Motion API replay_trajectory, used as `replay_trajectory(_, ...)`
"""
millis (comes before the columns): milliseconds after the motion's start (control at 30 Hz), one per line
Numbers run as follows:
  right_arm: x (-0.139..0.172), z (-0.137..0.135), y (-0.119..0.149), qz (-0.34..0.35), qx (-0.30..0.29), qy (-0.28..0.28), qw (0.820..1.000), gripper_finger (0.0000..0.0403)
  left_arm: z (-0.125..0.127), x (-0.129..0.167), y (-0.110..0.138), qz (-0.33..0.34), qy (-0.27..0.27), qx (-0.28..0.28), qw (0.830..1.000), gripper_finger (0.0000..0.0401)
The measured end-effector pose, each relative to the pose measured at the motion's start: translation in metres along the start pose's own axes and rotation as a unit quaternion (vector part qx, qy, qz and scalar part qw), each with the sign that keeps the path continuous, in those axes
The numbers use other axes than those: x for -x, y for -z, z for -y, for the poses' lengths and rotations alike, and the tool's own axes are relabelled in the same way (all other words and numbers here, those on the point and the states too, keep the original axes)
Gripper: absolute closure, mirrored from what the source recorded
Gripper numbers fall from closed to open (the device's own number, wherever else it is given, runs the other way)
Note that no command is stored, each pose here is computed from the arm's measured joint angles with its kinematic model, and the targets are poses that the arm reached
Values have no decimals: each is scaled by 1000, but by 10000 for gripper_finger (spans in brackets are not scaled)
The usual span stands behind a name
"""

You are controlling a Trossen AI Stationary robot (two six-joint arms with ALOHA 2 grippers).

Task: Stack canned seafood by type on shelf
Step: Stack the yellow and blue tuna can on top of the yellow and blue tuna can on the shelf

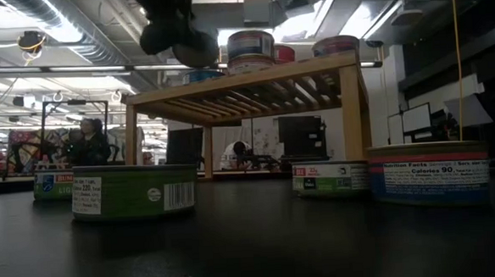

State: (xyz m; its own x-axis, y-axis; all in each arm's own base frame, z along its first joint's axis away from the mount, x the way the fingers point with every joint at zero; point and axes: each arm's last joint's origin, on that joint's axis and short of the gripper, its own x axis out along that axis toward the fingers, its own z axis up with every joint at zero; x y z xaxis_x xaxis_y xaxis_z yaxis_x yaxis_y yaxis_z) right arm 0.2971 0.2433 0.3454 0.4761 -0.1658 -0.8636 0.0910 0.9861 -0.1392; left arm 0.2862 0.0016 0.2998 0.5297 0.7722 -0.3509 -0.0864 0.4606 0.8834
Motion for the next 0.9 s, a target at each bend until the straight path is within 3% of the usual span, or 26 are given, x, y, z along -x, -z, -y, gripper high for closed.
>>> replay_trajectory(133,0,0,0,0,0,0,1000,264,-6,-14,7,-23,-2,6,1000,260)
replay_trajectory(333,0,0,0,0,0,0,1000,264,-9,-29,13,1,50,6,999,260)
replay_trajectory(567,0,0,0,-1,1,0,1000,264,-13,-35,18,-12,48,11,999,257)
replay_trajectory(900,0,0,0,-1,1,0,1000,265,-13,-35,17,-12,48,44,998,183)
